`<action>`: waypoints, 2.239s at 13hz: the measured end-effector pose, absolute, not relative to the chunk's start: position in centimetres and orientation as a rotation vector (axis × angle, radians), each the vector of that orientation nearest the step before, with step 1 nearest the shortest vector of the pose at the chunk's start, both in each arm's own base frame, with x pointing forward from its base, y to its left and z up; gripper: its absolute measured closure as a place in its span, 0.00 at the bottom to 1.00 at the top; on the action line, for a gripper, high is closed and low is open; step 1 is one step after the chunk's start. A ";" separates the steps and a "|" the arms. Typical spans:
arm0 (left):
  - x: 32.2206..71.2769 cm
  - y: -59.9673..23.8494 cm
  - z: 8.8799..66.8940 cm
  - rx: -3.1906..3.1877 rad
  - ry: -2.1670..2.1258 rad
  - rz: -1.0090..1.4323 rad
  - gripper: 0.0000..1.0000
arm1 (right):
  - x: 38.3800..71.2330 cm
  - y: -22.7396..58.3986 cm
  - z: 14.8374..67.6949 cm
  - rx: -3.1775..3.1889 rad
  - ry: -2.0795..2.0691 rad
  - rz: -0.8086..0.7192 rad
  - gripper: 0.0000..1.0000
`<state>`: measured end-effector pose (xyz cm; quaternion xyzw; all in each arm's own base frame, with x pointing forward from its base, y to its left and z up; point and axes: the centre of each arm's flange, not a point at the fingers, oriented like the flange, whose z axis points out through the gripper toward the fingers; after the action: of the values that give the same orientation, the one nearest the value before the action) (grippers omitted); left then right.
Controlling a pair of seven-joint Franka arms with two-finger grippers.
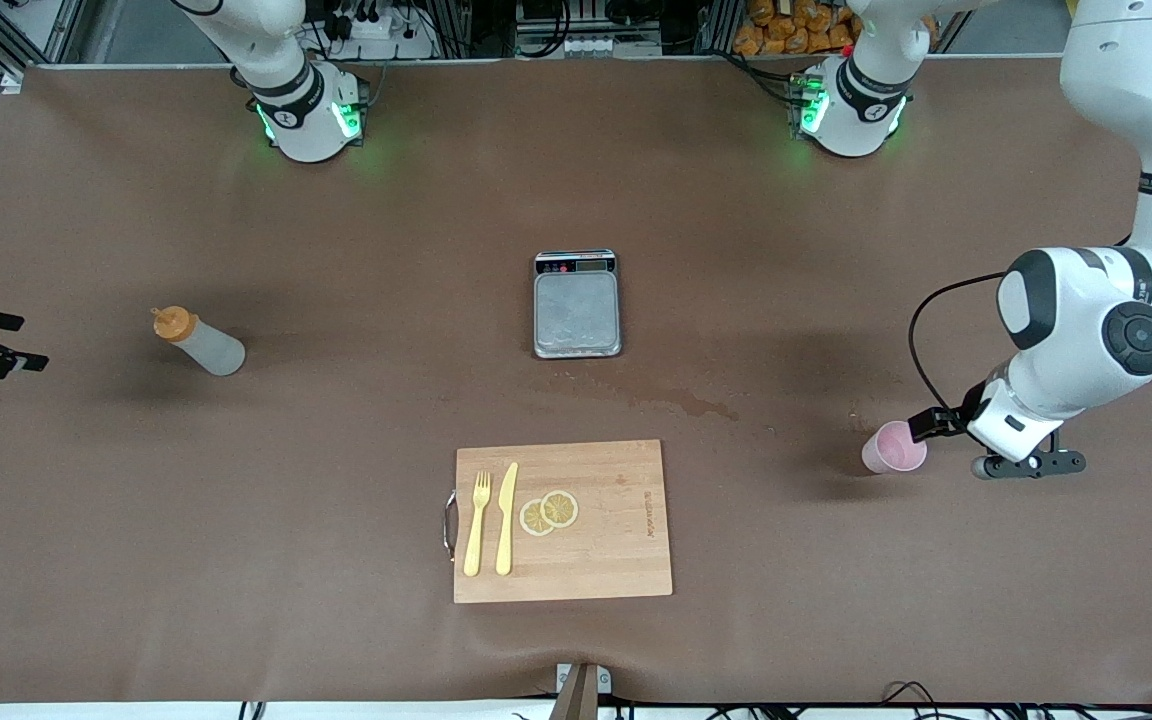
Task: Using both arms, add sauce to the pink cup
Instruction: 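Grasp the pink cup with the left gripper while the right gripper reaches the bottle, then carry the pink cup onto the scale while the right gripper grasps the bottle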
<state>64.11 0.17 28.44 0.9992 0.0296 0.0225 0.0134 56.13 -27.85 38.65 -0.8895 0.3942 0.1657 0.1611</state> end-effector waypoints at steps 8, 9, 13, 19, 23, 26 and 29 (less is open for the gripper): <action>64.2 -0.2 25.5 3.105 0.087 0.028 0.35 | 53.8 -28.8 26.7 -2.198 1.279 0.874 0.00; 64.2 -0.2 25.3 3.105 0.087 0.024 0.36 | 53.4 -29.2 25.4 -2.176 1.287 0.897 0.00; 64.1 -0.3 24.4 3.104 0.087 0.003 0.65 | 53.0 -28.5 21.0 -2.059 1.313 0.985 0.00; 64.6 -1.1 24.8 3.098 0.081 0.019 0.95 | 52.6 -27.8 18.3 -1.974 1.381 1.083 0.00; 64.1 -5.9 28.0 3.081 0.001 -0.045 0.96 | 52.0 -27.2 16.0 -1.946 1.373 1.140 0.00; 61.6 -14.3 34.3 3.061 0.084 -0.091 0.96 | 51.8 -26.4 14.8 -1.905 1.352 1.185 0.00; 58.8 -21.8 36.7 3.035 0.162 -0.101 0.96 | 51.9 -24.9 14.4 -1.865 1.309 1.232 0.00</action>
<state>58.81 -21.77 36.66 0.9968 0.0533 -0.0332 0.0501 51.93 -24.89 14.36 -0.6929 0.4862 0.4578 0.2721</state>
